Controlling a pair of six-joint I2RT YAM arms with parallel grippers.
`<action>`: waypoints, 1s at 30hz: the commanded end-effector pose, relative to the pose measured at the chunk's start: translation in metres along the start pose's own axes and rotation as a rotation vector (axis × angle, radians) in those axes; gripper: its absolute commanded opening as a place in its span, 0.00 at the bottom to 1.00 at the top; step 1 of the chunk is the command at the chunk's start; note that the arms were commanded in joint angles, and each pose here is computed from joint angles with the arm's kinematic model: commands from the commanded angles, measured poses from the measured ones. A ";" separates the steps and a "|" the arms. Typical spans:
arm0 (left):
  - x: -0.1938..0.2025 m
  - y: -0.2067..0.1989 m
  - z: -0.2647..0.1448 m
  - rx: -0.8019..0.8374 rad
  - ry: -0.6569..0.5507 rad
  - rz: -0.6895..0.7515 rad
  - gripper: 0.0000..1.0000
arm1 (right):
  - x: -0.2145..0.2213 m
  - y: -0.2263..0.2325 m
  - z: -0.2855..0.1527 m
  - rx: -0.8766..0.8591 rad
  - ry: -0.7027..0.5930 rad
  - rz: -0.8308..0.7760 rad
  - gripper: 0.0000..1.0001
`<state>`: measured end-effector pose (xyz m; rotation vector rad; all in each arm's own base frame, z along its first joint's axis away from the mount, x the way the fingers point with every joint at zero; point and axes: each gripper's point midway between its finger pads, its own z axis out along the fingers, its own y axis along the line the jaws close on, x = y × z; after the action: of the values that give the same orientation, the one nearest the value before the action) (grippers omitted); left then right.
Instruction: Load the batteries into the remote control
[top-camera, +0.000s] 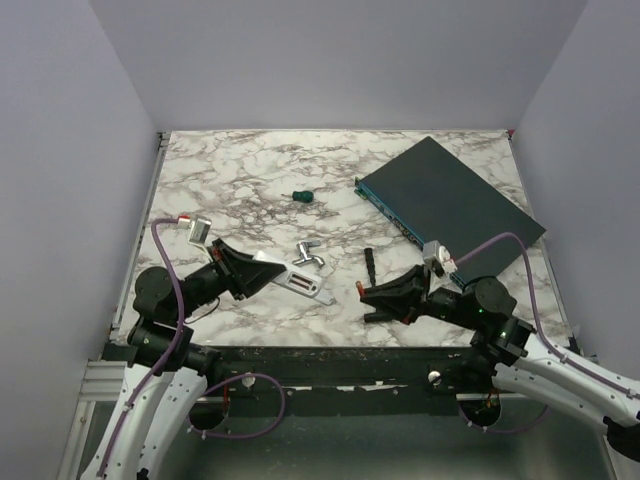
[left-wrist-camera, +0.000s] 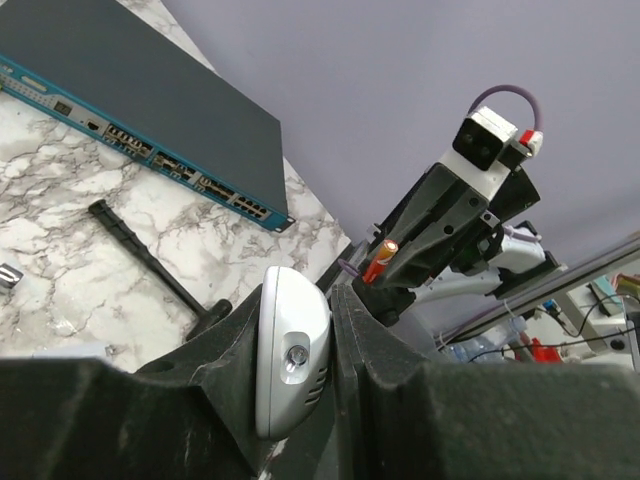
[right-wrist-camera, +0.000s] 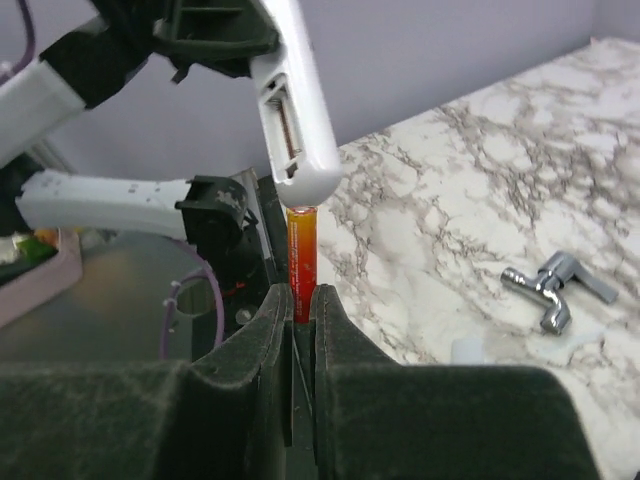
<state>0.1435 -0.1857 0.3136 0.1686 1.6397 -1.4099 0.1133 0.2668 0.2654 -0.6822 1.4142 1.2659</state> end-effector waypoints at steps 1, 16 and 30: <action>0.001 -0.025 -0.004 0.101 0.038 0.063 0.00 | -0.006 0.034 -0.008 -0.247 -0.037 -0.340 0.01; 0.025 -0.040 0.003 0.238 0.128 0.087 0.00 | 0.005 0.051 -0.020 -0.400 0.001 -0.541 0.01; 0.032 -0.045 0.006 0.310 0.120 0.205 0.00 | 0.013 0.051 -0.024 -0.413 0.044 -0.543 0.01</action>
<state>0.1037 -0.2214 0.3094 0.5403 1.5513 -1.5456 0.0632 0.2637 0.2561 -1.2604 0.9583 1.1040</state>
